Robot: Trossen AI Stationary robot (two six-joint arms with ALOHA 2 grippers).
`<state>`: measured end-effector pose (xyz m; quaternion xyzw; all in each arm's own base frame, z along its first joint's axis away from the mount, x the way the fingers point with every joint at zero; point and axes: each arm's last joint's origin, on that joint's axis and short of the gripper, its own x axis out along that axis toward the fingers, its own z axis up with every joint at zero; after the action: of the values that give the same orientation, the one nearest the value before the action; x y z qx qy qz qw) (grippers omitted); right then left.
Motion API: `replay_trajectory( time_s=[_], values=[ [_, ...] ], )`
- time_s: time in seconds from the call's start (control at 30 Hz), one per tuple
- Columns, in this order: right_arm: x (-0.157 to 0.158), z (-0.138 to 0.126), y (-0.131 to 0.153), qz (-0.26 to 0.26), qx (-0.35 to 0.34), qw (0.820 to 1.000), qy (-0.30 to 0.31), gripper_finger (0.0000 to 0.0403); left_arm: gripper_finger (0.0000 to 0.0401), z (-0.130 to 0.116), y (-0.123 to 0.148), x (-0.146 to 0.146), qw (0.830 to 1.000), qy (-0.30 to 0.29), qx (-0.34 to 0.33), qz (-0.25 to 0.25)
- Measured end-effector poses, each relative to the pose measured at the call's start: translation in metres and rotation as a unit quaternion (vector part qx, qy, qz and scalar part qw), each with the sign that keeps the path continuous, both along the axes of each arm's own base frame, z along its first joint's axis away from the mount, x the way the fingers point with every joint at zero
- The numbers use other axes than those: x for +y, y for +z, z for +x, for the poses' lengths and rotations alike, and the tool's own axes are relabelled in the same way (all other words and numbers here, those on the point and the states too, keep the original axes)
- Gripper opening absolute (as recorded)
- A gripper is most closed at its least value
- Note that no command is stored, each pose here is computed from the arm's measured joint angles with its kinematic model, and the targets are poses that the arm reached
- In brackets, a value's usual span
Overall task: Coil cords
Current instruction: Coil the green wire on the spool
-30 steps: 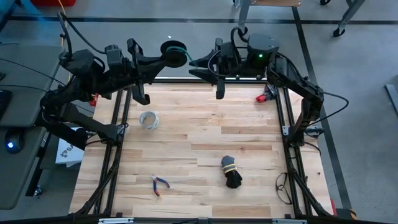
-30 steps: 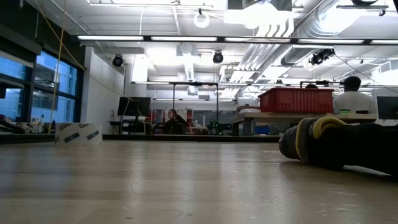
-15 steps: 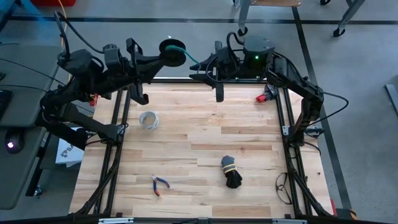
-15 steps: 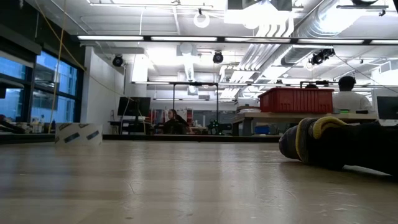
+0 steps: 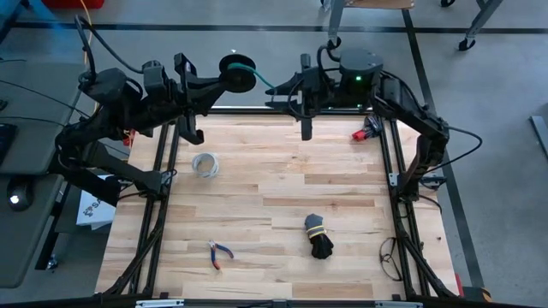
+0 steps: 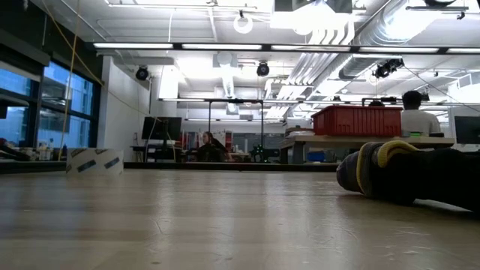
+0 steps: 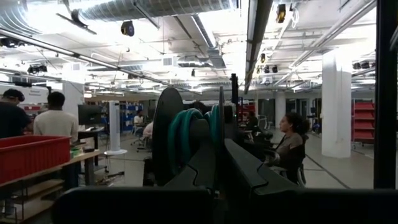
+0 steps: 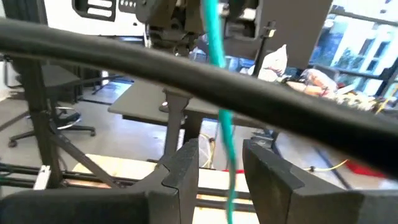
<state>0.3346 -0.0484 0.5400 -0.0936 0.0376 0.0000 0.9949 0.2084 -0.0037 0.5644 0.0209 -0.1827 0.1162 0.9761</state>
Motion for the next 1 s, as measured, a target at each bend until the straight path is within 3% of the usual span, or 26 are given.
replay_trajectory(
  time_s=[0.37,0.77,1.0],
  values=[
    [0.0006,-0.0103,0.0051,-0.011,0.000,1.000,-0.017,0.0116,0.0007,-0.0001,0.0002,0.0000,1.000,0.001,-0.001,-0.001],
    [0.0006,-0.0106,0.0034,-0.011,0.009,1.000,-0.017,0.0082,0.0007,-0.0001,0.0009,0.0000,1.000,0.002,-0.005,-0.001],
    [-0.0003,-0.0107,0.0033,-0.026,0.011,0.999,-0.032,0.0007,0.0007,-0.0003,0.0014,0.0002,1.000,0.004,-0.008,-0.001]
  ],
)
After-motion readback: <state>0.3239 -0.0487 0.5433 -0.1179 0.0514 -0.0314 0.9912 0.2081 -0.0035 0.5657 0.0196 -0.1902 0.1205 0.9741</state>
